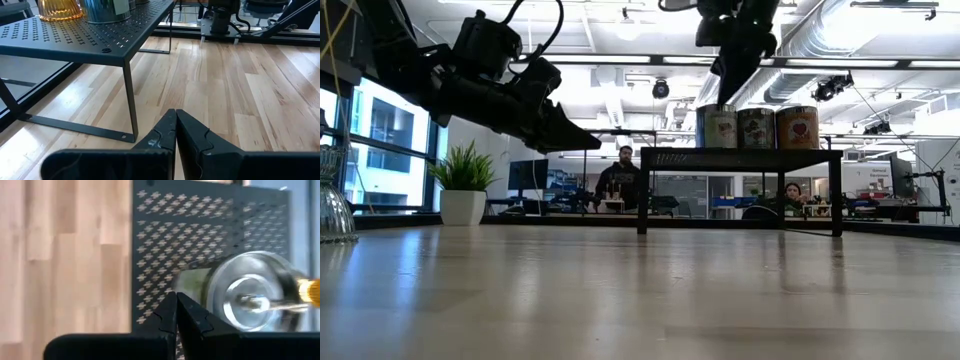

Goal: Pick & Place candle stick holders
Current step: Put the right green scented candle on the shelf aligned with the brown scented candle, then put the green candle holder on the shelf aligned with the orange candle holder

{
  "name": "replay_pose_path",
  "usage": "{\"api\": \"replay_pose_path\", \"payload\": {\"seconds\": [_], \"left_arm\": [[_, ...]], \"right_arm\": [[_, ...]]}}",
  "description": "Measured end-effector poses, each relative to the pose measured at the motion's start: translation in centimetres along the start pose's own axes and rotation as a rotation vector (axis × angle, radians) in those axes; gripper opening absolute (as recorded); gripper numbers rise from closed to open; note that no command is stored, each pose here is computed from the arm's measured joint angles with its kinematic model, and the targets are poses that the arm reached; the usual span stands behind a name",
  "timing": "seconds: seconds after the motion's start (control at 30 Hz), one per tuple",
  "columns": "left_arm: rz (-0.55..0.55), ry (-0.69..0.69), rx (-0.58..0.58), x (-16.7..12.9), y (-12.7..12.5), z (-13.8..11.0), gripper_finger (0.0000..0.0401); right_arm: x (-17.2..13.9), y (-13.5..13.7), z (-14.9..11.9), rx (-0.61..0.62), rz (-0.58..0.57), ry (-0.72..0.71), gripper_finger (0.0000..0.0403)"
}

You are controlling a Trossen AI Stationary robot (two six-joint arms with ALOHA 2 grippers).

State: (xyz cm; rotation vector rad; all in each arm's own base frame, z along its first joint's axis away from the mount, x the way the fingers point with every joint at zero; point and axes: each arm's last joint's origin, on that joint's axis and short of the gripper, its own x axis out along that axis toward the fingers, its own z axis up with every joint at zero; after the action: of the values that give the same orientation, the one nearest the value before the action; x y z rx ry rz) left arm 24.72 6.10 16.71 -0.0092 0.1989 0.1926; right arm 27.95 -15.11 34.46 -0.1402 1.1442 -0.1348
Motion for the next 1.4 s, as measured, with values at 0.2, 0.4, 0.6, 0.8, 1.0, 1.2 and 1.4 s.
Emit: {"api": "replay_pose_path", "payload": {"seconds": [0.2,0.4,0.6,0.8,1.0,1.2,1.4], "left_arm": [[0.000,0.000,0.000,0.0,0.0,0.0,0.0005],[0.000,0.000,0.000,0.0,0.0,0.0,0.0005],[0.000,0.000,0.000,0.0,0.0,0.0,0.0005],[0.000,0.000,0.000,0.0,0.0,0.0,0.0005],[0.000,0.000,0.000,0.0,0.0,0.0,0.0005],[0.000,0.011,0.000,0.0,0.0,-0.1,0.0005],[0.000,0.018,0.001,0.0,0.0,-0.2,0.0005]], "right_arm": [[0.0,-0.3,0.3,0.003,-0.057,-0.024,0.0000],[0.0,-0.7,0.1,0.030,-0.075,-0.015,0.0000],[0.0,-0.9,0.2,0.033,-0.113,-0.015,0.0000],[0.0,-1.0,0.5,0.036,-0.138,-0.042,0.0000],[-0.5,-1.1,0.7,0.039,-0.157,-0.080,0.0000],[-2.1,0.8,-0.1,0.085,-0.062,-0.231,0.0000],[-0.5,5.4,-3.8,0.117,-0.006,-0.489,0.0000]]}}
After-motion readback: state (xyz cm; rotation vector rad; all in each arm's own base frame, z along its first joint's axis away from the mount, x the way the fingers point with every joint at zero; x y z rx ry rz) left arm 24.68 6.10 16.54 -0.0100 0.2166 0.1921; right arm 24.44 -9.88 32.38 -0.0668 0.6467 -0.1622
